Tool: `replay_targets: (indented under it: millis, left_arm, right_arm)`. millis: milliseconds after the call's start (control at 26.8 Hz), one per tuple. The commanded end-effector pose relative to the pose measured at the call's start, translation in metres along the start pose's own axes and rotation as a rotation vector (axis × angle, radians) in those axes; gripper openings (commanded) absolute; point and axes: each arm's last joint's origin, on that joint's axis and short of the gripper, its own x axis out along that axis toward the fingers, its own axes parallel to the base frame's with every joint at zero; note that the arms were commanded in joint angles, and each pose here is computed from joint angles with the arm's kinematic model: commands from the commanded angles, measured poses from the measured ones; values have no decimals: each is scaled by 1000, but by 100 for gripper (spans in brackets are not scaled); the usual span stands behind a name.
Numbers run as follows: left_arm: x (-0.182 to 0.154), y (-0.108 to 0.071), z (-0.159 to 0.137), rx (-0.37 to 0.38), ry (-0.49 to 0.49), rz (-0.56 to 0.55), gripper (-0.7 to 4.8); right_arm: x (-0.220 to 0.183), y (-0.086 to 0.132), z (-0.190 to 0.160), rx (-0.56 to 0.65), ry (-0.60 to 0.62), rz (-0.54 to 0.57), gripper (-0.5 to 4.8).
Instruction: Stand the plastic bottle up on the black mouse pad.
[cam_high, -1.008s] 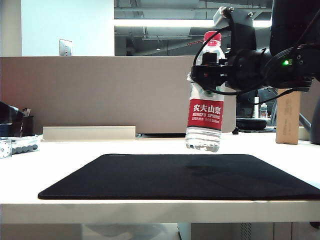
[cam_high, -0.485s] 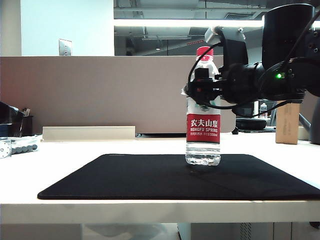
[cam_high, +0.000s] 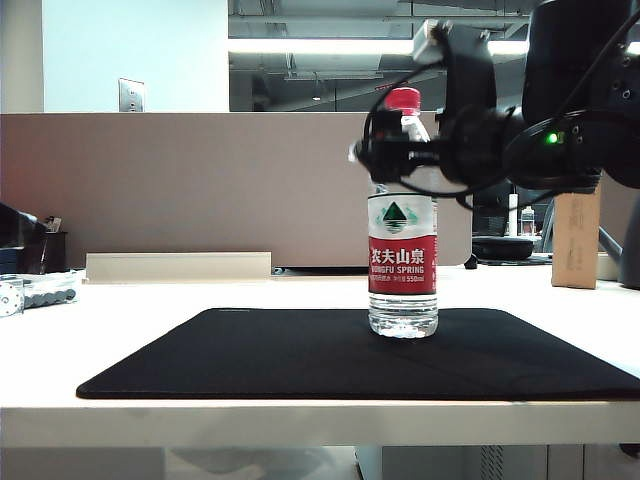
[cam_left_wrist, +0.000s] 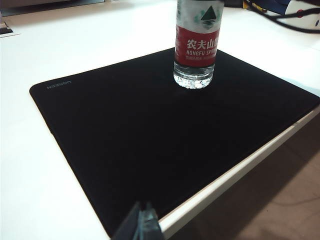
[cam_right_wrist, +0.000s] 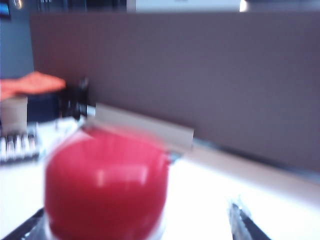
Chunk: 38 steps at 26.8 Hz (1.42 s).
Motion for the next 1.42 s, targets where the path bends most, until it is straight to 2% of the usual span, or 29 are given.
replay_targets:
  millis: [37, 224, 336, 373, 411, 485, 522, 560, 597, 784, 896, 1008, 1082, 1194, 1269, 1418]
  left_arm:
    - [0, 0, 3, 1, -18, -3, -1]
    - [-1, 0, 4, 1, -34, 2, -1]
    - [-2, 6, 4, -10, -40, 55, -1]
    - [-3, 9, 4, -14, -42, 77, -1]
    - [-3, 11, 4, -18, -45, 97, -1]
    - [-5, 15, 5, -25, -61, 145, -1]
    - [-6, 18, 6, -28, -72, 170, -1]
    - [-8, 21, 7, -30, -90, 203, -1]
    - [-10, 23, 8, -32, -105, 230, -1]
    - [-17, 37, 10, -44, -148, 387, -1]
    - [-22, 47, 9, -60, -144, 504, -1]
    - [-25, 52, 7, -71, -136, 570, -1]
    - [-26, 53, 7, -74, -132, 587, -1]
    - [-26, 53, 7, -74, -132, 588, -1]
    - [-26, 53, 7, -75, -131, 587, -1]
    - [-26, 53, 7, -75, -131, 587, -1]
  right_arm:
    - [3, -1, 15, -11, -93, -11, 446]
    - [2, 0, 34, -20, -156, 48, 446]
    - [-5, 1, 69, -23, -262, 96, 441]
    - [-7, 1, 77, -7, -285, 99, 417]
    - [-10, 1, 85, 4, -309, 108, 372]
    - [-16, 1, 103, 1, -367, 144, 191]
    - [-21, 1, 113, -8, -398, 149, 80]
    - [-24, 1, 122, -13, -425, 145, 18]
    - [-28, 1, 130, -16, -449, 145, -10]
    - [-54, 2, 171, -18, -487, 142, -8]
    - [-78, 3, 191, -1, -449, 105, -9]
    - [-103, 6, 199, 17, -373, 93, -9]
    - [-118, 7, 202, 31, -303, 84, -9]
    - [-145, 9, 207, 53, -186, 10, -9]
    - [-178, 11, 207, 41, -68, -74, -9]
    - [-204, 13, 206, -19, -14, -106, -8]
